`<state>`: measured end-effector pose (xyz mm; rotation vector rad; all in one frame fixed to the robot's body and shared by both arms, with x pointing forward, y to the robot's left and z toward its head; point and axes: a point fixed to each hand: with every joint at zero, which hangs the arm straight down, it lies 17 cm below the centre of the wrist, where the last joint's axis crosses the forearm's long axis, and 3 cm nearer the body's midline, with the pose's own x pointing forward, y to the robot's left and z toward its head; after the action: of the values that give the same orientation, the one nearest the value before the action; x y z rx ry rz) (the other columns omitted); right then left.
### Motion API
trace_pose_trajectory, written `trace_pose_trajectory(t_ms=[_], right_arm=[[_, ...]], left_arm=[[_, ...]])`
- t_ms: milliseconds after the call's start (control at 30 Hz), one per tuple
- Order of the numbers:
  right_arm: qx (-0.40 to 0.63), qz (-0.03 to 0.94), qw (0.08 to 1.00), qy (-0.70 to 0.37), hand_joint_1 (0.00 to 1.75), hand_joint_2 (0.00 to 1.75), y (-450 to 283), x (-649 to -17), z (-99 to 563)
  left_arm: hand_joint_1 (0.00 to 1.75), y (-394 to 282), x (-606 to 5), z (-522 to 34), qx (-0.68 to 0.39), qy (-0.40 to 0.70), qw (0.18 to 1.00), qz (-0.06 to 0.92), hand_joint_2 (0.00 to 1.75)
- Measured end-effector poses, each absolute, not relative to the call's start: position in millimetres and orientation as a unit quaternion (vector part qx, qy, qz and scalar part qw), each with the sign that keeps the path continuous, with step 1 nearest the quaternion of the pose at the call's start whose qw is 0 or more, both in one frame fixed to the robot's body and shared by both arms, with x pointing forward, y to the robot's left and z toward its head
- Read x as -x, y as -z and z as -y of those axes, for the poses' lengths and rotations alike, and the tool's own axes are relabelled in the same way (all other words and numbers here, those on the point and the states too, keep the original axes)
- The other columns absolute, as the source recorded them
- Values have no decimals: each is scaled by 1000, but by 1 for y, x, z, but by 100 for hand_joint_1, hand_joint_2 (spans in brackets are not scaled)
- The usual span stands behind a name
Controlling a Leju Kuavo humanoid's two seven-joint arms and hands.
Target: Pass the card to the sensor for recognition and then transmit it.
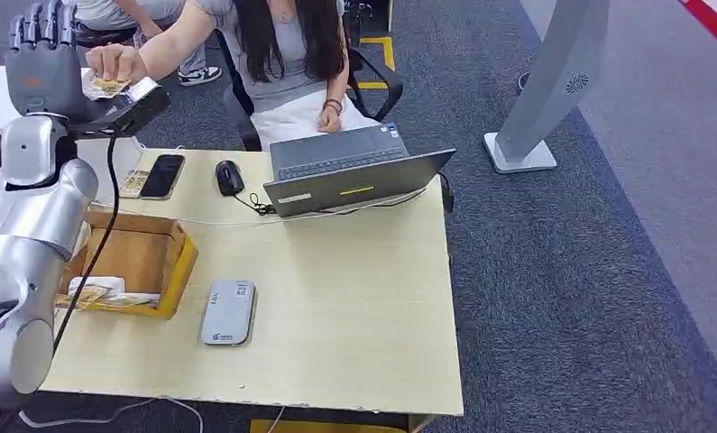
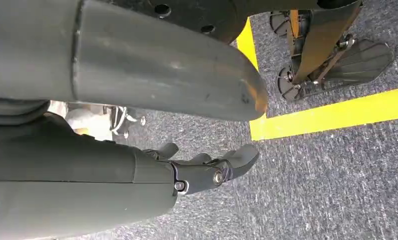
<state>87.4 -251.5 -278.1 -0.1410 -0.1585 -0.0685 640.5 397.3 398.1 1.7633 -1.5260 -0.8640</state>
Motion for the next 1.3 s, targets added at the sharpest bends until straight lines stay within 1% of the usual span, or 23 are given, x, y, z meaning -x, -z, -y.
trace_pose_trajectory(t_ms=[600,800,900,933,1000,1100,1300], right_arm=[[74,79,994,13,0,0,278,-86,251],[79,79,994,11,0,0,278,-86,253],[82,77,994,18,0,0,278,-85,254],[82,74,994,23,0,0,279,-83,254],[83,73,994,25,0,0,279,-82,253],[85,71,993,32,0,0,279,-81,253],[91,63,993,51,0,0,279,-74,254]], left_arm=[[175,-392,-638,-410,-666,331,324,585,175],[175,-367,-633,-399,-632,339,328,615,175],[175,-325,-620,-371,-601,357,335,633,175],[175,-313,-611,-349,-584,361,333,647,175],[175,-286,-598,-327,-564,374,336,655,175],[175,-262,-580,-307,-547,382,340,662,175],[175,-195,-501,-234,-497,430,322,681,175]])
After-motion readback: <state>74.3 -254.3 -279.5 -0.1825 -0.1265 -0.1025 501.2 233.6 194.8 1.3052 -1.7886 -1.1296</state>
